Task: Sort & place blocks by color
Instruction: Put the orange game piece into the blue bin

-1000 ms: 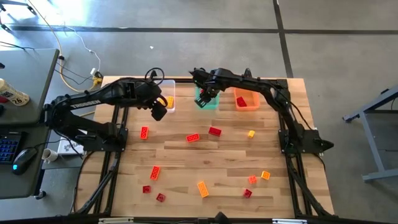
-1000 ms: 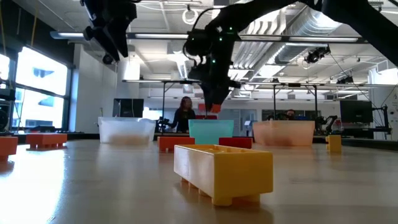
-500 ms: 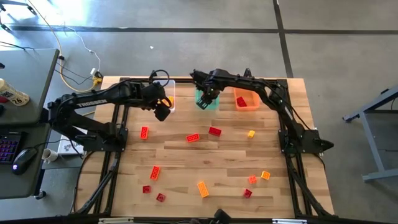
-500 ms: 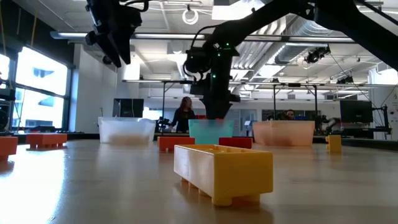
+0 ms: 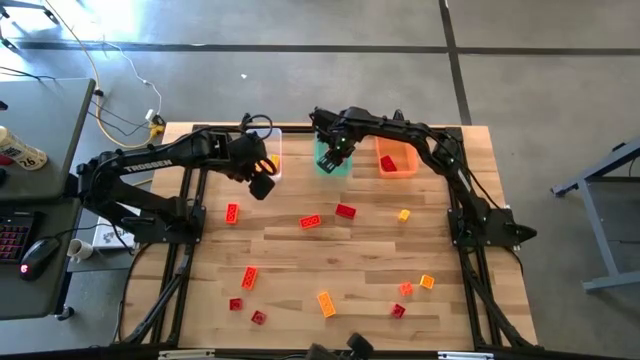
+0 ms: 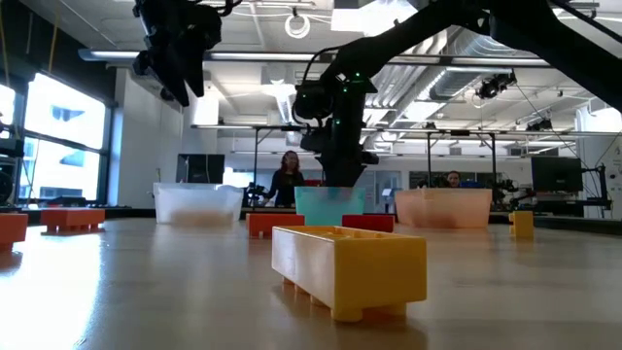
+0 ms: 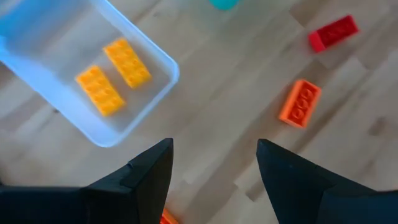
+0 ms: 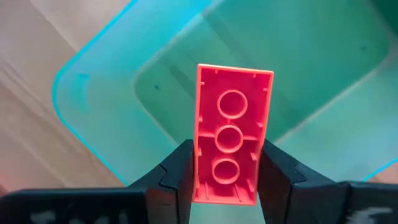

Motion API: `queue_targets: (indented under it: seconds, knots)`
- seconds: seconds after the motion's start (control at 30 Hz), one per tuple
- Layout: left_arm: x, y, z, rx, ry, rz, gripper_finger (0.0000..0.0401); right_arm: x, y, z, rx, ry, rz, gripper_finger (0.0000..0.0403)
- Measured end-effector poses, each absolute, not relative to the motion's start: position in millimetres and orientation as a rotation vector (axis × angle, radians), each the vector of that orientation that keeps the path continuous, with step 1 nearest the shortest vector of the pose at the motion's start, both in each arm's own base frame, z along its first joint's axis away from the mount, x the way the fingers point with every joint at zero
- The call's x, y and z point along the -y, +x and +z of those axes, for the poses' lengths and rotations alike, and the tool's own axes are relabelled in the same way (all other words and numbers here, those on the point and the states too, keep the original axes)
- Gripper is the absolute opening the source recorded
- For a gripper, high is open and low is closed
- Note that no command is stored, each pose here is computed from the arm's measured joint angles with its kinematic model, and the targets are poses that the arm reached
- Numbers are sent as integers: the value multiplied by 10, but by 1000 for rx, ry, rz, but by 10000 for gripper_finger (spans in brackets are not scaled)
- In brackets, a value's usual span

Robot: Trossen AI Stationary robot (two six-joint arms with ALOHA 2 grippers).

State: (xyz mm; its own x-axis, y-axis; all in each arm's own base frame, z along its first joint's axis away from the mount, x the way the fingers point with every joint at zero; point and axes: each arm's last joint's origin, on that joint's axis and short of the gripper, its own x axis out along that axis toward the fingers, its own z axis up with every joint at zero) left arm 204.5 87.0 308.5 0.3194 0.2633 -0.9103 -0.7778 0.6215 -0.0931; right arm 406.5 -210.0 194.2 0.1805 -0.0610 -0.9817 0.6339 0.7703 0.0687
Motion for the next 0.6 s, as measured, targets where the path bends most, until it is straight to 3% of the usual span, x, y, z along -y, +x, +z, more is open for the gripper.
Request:
queue_targets:
  seconds: [0.2,0.4,0.6]
  knots:
    - [-813,2067,3084,-1040,-604,682,219,2094,4063,1940,-1311,542,-524,113]
    - [-746,2087,3082,-1054,-587,655,219,2094,4063,1941,-1311,542,-524,168]
    - [-684,2106,3082,-1062,-570,630,219,2104,4069,1972,-1307,518,-551,185]
